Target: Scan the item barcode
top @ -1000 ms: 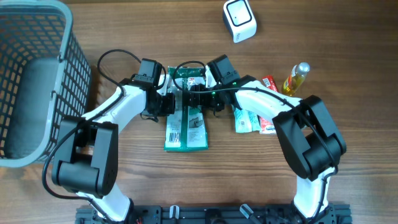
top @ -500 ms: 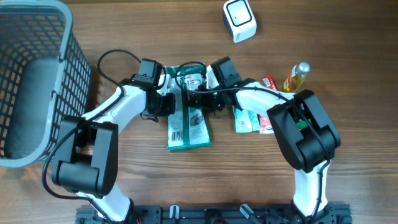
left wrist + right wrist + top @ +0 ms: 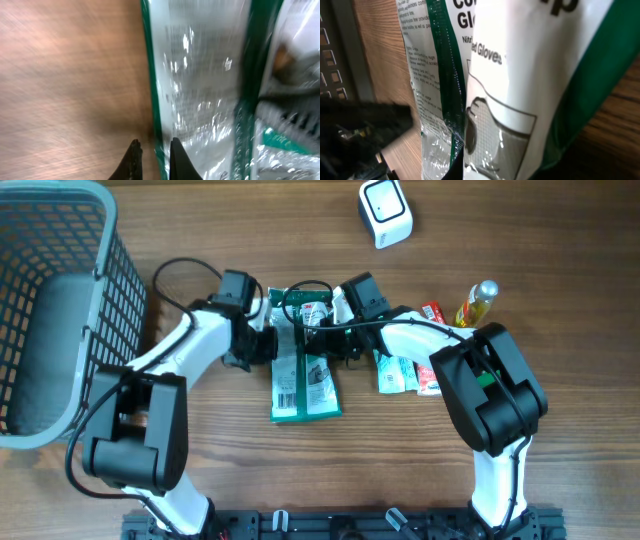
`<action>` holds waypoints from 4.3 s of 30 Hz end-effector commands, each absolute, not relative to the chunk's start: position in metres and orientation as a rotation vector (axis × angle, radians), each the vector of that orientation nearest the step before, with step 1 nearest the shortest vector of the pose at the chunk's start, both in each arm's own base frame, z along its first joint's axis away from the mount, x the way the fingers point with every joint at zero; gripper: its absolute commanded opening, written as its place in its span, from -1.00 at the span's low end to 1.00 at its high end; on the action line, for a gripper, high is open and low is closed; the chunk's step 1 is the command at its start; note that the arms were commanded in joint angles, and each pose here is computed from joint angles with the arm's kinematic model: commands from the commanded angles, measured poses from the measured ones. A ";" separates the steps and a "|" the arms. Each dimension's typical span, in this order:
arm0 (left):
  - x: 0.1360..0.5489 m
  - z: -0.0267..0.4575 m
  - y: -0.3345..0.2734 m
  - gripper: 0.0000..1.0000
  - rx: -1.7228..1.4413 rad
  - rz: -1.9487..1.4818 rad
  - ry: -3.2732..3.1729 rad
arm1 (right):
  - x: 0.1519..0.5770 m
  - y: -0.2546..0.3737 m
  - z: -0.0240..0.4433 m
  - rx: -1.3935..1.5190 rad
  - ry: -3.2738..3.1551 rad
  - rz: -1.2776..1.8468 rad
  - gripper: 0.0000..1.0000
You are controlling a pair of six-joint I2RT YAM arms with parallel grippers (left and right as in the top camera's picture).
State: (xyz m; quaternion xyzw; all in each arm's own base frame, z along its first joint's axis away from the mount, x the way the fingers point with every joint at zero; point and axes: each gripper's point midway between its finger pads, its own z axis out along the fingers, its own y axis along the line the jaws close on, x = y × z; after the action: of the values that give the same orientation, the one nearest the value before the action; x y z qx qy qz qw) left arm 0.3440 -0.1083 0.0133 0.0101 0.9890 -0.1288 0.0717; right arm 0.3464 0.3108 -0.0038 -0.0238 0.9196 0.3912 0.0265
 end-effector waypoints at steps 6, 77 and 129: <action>0.411 0.082 -0.018 -0.60 -0.193 -0.073 2.689 | 0.334 0.296 -0.038 -0.038 2.934 1.110 -0.91; 0.404 0.078 -0.006 1.00 -0.237 -0.060 2.718 | 0.590 0.190 0.249 -0.813 1.932 -0.703 -0.92; 0.404 0.078 -0.006 1.00 -0.237 -0.060 2.718 | 0.616 0.271 0.185 -0.795 1.865 -0.349 -0.91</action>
State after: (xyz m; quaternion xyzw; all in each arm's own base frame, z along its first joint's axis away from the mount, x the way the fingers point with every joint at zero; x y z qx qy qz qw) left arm 0.4026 -0.0086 0.0744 -0.0850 0.9760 -0.0264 0.1988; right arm 0.6213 0.2714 0.1024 -0.3727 0.7861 -0.1739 0.4614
